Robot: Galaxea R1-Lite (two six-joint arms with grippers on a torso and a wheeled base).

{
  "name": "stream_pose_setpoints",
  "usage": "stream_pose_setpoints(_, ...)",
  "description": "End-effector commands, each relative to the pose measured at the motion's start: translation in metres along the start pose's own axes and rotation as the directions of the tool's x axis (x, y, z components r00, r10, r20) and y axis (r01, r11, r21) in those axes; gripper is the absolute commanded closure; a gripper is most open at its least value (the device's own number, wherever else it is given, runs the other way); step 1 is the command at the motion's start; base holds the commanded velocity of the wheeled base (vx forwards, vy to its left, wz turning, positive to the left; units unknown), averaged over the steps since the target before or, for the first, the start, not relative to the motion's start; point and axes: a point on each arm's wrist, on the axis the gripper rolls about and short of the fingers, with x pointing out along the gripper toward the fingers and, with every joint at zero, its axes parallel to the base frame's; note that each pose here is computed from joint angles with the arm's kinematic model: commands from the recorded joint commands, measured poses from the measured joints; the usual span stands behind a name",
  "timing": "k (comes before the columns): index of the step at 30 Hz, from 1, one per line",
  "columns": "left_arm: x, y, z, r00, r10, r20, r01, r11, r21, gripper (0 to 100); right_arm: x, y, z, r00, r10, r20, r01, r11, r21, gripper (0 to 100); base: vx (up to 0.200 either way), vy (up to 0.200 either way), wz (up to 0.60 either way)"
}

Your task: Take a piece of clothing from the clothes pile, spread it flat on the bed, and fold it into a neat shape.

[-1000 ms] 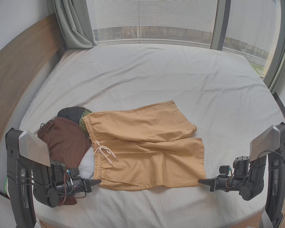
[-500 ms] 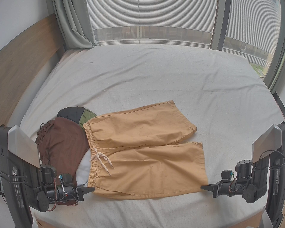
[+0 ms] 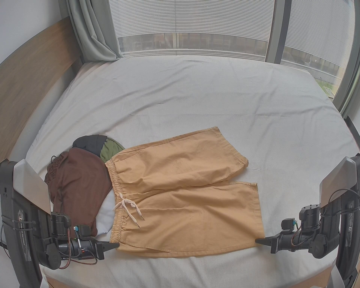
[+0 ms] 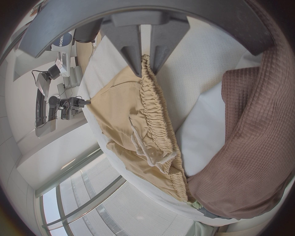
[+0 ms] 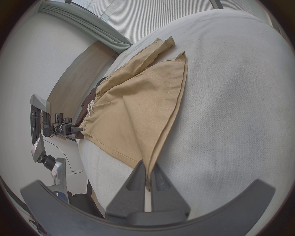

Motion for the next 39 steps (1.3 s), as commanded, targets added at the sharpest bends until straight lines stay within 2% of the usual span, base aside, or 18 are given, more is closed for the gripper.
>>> stream_pose_setpoints(1, 0.002, 0.003, -0.001, 1.000, 0.004, -0.001, -0.004, 1.000, -0.007, 100, 0.000, -0.001, -0.001, 1.000, -0.001, -0.003, 0.001, 1.000, 0.003, 100, 0.000, 0.000, 0.00)
stream_pose_setpoints(4, 0.003, 0.004, 0.001, 1.000, 0.004, 0.008, -0.004, 1.000, 0.000, 100, 0.001, -0.001, -0.001, 1.000, -0.001, -0.003, 0.001, 1.000, 0.003, 100, 0.000, 0.000, 0.00)
stream_pose_setpoints(5, 0.003, 0.005, 0.002, 1.000, 0.004, 0.011, -0.004, 1.000, 0.003, 100, 0.002, -0.001, 0.000, 1.000, -0.001, 0.001, 0.001, 1.000, 0.002, 0, 0.000, 0.000, 0.00)
stream_pose_setpoints(6, 0.003, 0.005, 0.002, 1.000, 0.004, 0.011, -0.004, 1.000, 0.003, 100, 0.002, -0.002, 0.000, 1.000, -0.002, -0.002, 0.002, 1.000, 0.003, 0, 0.000, 0.000, 0.00)
stream_pose_setpoints(7, 0.004, 0.005, 0.002, 1.000, 0.001, 0.012, -0.001, 1.000, 0.004, 0, 0.002, -0.002, 0.001, 1.000, -0.002, 0.005, 0.002, 1.000, -0.001, 0, 0.000, 0.000, 0.00)
stream_pose_setpoints(27, 0.013, 0.013, 0.001, 1.000, -0.002, 0.009, 0.002, 1.000, -0.007, 0, 0.003, -0.001, 0.000, 1.000, 0.002, -0.001, -0.002, 1.000, -0.001, 0, 0.000, 0.000, 0.00)
stream_pose_setpoints(28, 0.013, 0.013, 0.002, 1.000, -0.001, 0.013, 0.001, 1.000, -0.005, 100, 0.003, 0.000, 0.000, 1.000, 0.003, -0.003, -0.003, 1.000, -0.001, 0, 0.000, 0.000, 0.00)
stream_pose_setpoints(39, 0.013, 0.013, 0.001, 1.000, -0.003, 0.009, 0.003, 1.000, 0.001, 100, 0.004, 0.001, 0.000, 1.000, 0.015, -0.007, -0.015, 1.000, -0.003, 0, 0.000, 0.000, 0.00)
